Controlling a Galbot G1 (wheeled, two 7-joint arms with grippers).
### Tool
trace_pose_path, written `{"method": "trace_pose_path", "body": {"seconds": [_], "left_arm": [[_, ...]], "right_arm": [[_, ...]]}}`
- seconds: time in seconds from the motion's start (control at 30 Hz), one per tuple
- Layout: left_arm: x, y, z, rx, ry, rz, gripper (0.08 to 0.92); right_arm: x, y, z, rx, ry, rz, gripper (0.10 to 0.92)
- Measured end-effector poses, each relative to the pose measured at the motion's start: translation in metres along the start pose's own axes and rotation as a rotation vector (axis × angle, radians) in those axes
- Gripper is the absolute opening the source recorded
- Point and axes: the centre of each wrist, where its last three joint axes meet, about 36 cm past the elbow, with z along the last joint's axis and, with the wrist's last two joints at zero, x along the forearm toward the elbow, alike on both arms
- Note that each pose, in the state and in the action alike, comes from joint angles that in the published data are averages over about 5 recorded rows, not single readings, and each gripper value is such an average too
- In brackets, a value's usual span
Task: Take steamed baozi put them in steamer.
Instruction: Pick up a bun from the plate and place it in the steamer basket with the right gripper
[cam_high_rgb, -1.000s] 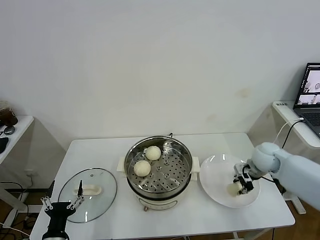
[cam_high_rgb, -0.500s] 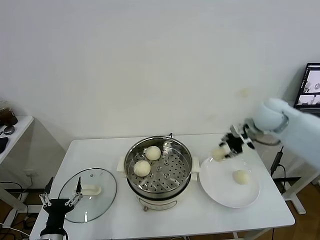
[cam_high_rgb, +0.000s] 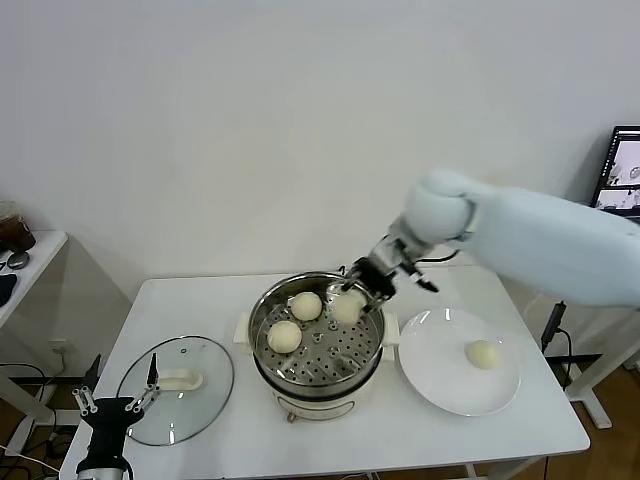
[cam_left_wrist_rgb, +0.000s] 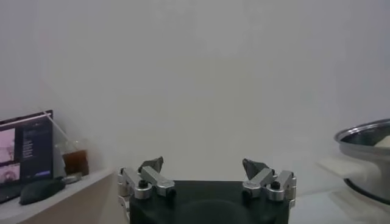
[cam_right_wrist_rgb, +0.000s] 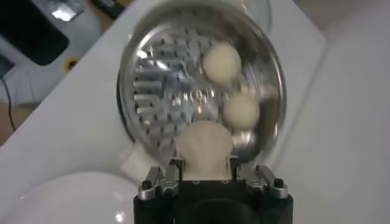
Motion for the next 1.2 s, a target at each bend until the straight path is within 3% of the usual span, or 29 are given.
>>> {"method": "trace_pose_path", "body": {"seconds": [0.33, 0.57, 0.93, 1.2], "left_arm": [[0.000, 0.004, 0.001, -0.002, 0.001, -0.015, 0.823], [0.000, 0.008, 0.002, -0.005, 0.004, -0.024, 0.823], [0.000, 0.009, 0.006, -0.006, 0.008, -0.026, 0.823], [0.000, 0.009, 0.008, -0.005, 0.011, -0.029, 0.823]], "right_arm": [[-0.060, -0.036, -0.038, 0.343, -0.018, -0.107, 0.475], [-0.079, -0.044, -0.046, 0.519, -0.006, -0.173, 0.479], [-0.100, -0.040, -0.044, 0.662, -0.031, -0.240, 0.493], [-0.106, -0.038, -0.041, 0.711, -0.041, -0.257, 0.559]]}}
